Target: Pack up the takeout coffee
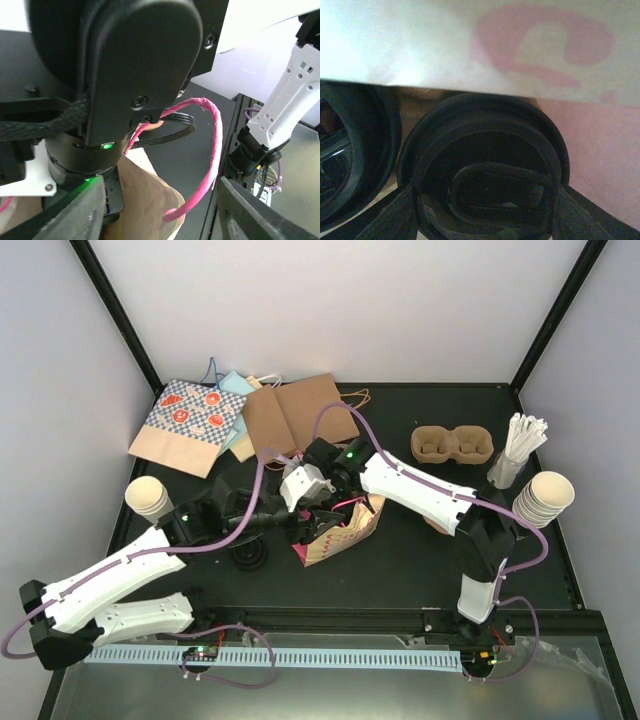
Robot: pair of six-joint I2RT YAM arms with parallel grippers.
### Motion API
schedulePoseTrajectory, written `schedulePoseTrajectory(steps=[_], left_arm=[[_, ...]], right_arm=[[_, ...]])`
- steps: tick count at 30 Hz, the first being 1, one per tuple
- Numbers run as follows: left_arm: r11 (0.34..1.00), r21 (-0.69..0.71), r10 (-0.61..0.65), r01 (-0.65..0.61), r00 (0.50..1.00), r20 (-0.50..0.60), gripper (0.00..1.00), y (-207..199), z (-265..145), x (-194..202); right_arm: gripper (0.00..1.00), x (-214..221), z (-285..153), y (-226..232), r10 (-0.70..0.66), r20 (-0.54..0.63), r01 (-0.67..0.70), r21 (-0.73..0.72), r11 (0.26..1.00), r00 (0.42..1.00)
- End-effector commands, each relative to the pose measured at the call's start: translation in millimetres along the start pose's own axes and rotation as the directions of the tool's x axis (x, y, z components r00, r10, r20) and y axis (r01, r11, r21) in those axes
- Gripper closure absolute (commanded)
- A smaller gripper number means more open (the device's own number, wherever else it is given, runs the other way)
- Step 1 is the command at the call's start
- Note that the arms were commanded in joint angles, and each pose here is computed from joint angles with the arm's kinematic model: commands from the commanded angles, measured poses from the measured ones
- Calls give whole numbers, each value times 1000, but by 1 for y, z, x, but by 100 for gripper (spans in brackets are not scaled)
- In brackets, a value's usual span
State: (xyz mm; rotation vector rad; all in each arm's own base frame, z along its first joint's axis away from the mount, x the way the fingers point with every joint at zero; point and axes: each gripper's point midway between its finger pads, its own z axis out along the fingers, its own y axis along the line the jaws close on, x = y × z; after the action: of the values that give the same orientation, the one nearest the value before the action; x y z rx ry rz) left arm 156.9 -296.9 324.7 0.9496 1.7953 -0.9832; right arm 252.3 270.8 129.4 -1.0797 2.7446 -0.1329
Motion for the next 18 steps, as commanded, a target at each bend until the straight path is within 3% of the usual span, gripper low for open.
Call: schedulePoseTrajectory(steps=[1,4,8,14,18], left_arm=[[997,-32,77,-76,996,50,40,-4,1,-23],[996,-37,79,-78,996,40,51,-4,4,-20],[996,-50,81,-79,996,26,60,-2,5,-17],[994,-77,74,-76,997,-26,62,5,8,-4],[993,-93,62,-69,995,-74,61,9,13,11]], right_arm=[[48,11,18,2,27,-69,-28,-20,999,997],[41,8,11,-1,31,-63,-32,-11,999,998],[20,0,-12,-8,50,-15,-50,6,999,999],[0,-3,-44,-16,71,32,-72,19,997,997],[0,-3,-57,-18,77,49,-77,10,997,996]])
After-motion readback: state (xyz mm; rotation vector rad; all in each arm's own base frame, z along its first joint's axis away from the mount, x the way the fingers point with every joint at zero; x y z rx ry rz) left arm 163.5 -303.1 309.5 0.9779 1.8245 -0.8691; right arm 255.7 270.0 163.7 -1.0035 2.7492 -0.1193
